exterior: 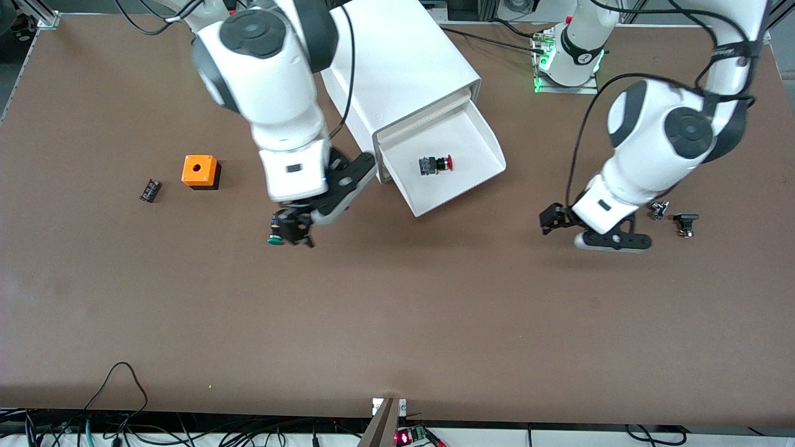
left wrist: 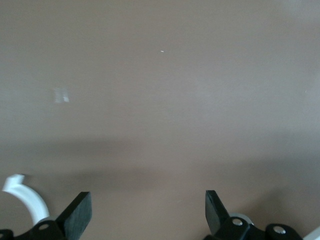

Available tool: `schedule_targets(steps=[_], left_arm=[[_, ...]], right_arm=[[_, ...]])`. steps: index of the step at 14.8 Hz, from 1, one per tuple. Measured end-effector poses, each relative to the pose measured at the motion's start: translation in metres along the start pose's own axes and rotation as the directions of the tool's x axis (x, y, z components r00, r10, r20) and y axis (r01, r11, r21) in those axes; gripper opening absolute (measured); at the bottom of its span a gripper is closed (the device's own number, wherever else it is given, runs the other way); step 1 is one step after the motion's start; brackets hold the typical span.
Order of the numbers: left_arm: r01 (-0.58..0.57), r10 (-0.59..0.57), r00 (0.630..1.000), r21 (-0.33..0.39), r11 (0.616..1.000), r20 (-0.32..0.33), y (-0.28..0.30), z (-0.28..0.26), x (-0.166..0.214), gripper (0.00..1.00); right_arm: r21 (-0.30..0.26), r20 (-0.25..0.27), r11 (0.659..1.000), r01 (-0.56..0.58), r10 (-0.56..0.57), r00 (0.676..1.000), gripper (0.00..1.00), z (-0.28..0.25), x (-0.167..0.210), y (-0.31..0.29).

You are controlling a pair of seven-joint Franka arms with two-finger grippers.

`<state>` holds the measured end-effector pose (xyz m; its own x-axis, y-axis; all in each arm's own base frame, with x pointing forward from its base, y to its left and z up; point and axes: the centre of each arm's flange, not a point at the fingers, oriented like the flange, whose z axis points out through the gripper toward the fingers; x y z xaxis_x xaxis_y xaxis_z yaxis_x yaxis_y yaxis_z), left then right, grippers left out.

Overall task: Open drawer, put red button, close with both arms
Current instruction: 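Withdraw the right gripper while the left gripper reaches the drawer front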

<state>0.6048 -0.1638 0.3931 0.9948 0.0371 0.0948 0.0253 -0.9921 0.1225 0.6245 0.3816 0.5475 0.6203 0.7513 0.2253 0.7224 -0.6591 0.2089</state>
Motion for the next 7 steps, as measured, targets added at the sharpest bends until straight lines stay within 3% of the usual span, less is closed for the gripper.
schedule_targets(steps=[1, 3, 5, 7], left_arm=[[0.021, -0.021, 1.000, -0.007, 1.000, -0.008, 0.009, 0.012, -0.002, 1.00], [0.061, -0.061, 0.998, -0.019, 0.998, -0.010, 0.025, 0.040, -0.009, 1.00], [0.111, -0.111, 0.994, -0.023, 0.994, 0.006, 0.039, 0.066, -0.018, 1.00], [0.151, -0.151, 0.988, -0.012, 0.988, 0.041, 0.056, 0.091, -0.040, 1.00]], right_arm=[[-0.014, 0.016, 0.995, -0.103, 0.103, 0.995, 1.00, 0.004, -0.007, 0.017], [-0.022, 0.063, 0.955, -0.297, 0.298, 0.953, 1.00, 0.020, -0.030, 0.051], [-0.016, 0.132, 0.874, -0.486, 0.483, 0.865, 1.00, 0.036, -0.068, 0.094], [-0.057, 0.203, 0.770, -0.636, 0.633, 0.747, 1.00, 0.042, -0.116, 0.139]])
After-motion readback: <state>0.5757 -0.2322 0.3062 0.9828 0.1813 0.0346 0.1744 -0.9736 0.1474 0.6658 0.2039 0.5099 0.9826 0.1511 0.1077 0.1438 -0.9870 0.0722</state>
